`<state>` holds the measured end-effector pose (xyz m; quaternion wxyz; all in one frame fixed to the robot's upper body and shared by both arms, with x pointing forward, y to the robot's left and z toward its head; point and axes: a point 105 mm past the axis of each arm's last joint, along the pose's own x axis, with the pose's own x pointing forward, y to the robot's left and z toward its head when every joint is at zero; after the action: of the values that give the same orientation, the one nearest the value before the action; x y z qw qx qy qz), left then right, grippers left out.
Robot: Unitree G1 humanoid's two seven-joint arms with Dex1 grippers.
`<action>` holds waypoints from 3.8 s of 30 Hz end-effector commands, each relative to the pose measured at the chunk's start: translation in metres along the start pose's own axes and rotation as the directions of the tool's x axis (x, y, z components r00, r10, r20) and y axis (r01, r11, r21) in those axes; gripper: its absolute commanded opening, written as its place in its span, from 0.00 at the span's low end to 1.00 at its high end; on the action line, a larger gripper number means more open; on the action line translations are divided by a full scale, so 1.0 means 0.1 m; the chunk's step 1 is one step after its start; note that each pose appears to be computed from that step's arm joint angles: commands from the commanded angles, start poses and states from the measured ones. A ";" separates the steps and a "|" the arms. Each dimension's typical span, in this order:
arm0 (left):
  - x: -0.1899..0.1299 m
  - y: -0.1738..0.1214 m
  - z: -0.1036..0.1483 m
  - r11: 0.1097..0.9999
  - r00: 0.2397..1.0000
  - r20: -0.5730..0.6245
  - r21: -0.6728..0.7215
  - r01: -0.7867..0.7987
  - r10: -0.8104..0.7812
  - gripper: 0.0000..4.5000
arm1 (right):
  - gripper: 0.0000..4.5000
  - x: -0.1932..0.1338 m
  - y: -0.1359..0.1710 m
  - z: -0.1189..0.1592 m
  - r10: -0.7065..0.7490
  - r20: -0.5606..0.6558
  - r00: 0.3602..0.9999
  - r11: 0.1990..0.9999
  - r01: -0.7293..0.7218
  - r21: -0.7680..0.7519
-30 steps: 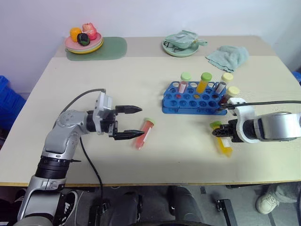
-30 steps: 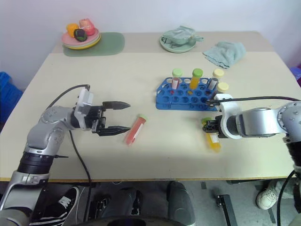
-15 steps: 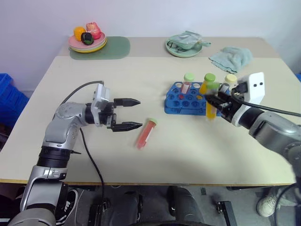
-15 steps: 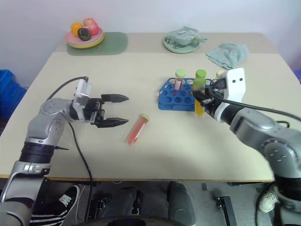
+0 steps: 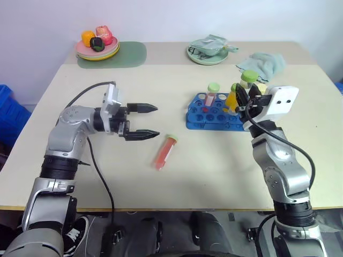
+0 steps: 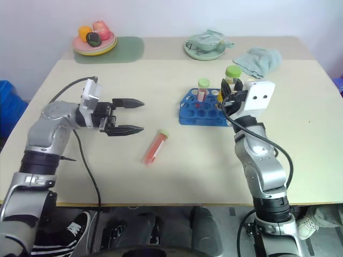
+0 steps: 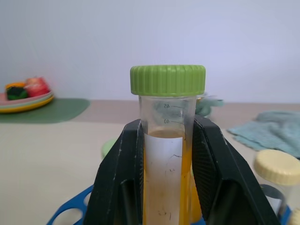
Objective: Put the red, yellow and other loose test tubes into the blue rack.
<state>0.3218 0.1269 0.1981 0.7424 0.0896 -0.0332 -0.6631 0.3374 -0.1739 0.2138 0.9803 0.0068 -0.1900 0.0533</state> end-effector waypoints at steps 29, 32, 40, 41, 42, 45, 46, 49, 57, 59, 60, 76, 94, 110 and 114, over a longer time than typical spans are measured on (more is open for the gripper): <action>-0.03 0.04 0.23 0.999 1.000 -0.025 0.041 -0.005 0.006 1.00 | 0.18 0.07 -0.04 -0.27 -0.065 0.086 0.994 0.996 0.069 -0.047; -0.04 0.04 0.23 0.999 1.000 -0.026 0.041 -0.005 0.006 1.00 | 0.18 0.07 -0.02 -0.26 -0.064 0.088 0.994 0.997 0.068 -0.042; -0.07 0.04 0.22 0.999 0.999 -0.031 0.040 -0.007 0.009 1.00 | 0.18 0.03 0.02 -0.33 -0.064 0.069 0.996 0.997 0.067 -0.034; -0.07 0.04 0.22 0.999 0.999 -0.031 0.040 -0.008 0.009 1.00 | 0.18 0.02 0.01 -0.34 -0.067 0.065 0.996 0.997 0.069 -0.034; -0.07 0.04 0.22 0.999 0.999 -0.030 0.039 -0.008 0.009 1.00 | 0.18 0.02 0.01 -0.35 -0.068 0.062 0.996 0.997 0.070 -0.035; -0.07 0.03 0.21 0.999 0.999 -0.032 0.038 -0.005 0.007 1.00 | 0.18 0.00 0.02 -0.37 -0.068 0.059 0.996 0.997 0.070 -0.032; -0.07 0.03 0.21 0.999 0.999 -0.033 0.039 -0.005 0.006 1.00 | 0.18 0.00 0.03 -0.37 -0.066 0.058 0.996 0.997 0.068 -0.034; -0.06 0.03 0.22 0.999 0.999 -0.033 0.038 -0.003 0.004 1.00 | 0.18 -0.02 0.00 -0.38 -0.076 0.054 0.996 0.996 0.078 -0.038; -0.05 0.04 0.23 0.999 0.999 -0.032 0.040 0.004 -0.002 1.00 | 0.18 -0.01 -0.04 -0.40 -0.094 0.051 0.994 0.995 0.096 -0.037; -0.05 0.03 0.23 0.999 0.999 -0.032 0.039 0.004 -0.003 1.00 | 0.18 0.00 -0.04 -0.41 -0.097 0.050 0.994 0.994 0.099 -0.035; -0.05 0.03 0.23 0.999 0.999 -0.033 0.039 0.004 -0.003 1.00 | 0.18 0.01 -0.04 -0.41 -0.098 0.051 0.994 0.994 0.100 -0.034; -0.08 0.04 0.22 0.999 0.999 -0.036 0.038 0.001 0.000 1.00 | 0.18 0.03 -0.01 -0.42 -0.090 0.056 0.994 0.996 0.091 -0.022; -0.04 0.02 0.19 1.000 1.000 -0.027 0.028 0.005 -0.004 1.00 | 0.92 0.07 -0.15 -0.08 -0.088 0.133 0.987 0.993 0.098 -0.065; 0.02 -0.02 0.12 1.000 1.000 -0.007 0.005 0.001 -0.001 1.00 | 0.96 0.15 -0.22 0.44 0.017 0.222 0.975 1.000 -0.022 0.020; 0.00 -0.03 0.09 1.000 0.999 -0.038 -0.004 -0.010 0.010 1.00 | 0.96 0.12 -0.28 0.61 0.121 0.218 0.968 0.992 -0.127 0.011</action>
<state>0.3206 0.1245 0.1987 0.7475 0.0860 -0.0097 -0.6586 0.3399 -0.1994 0.2556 0.9583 0.0065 -0.2699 0.0934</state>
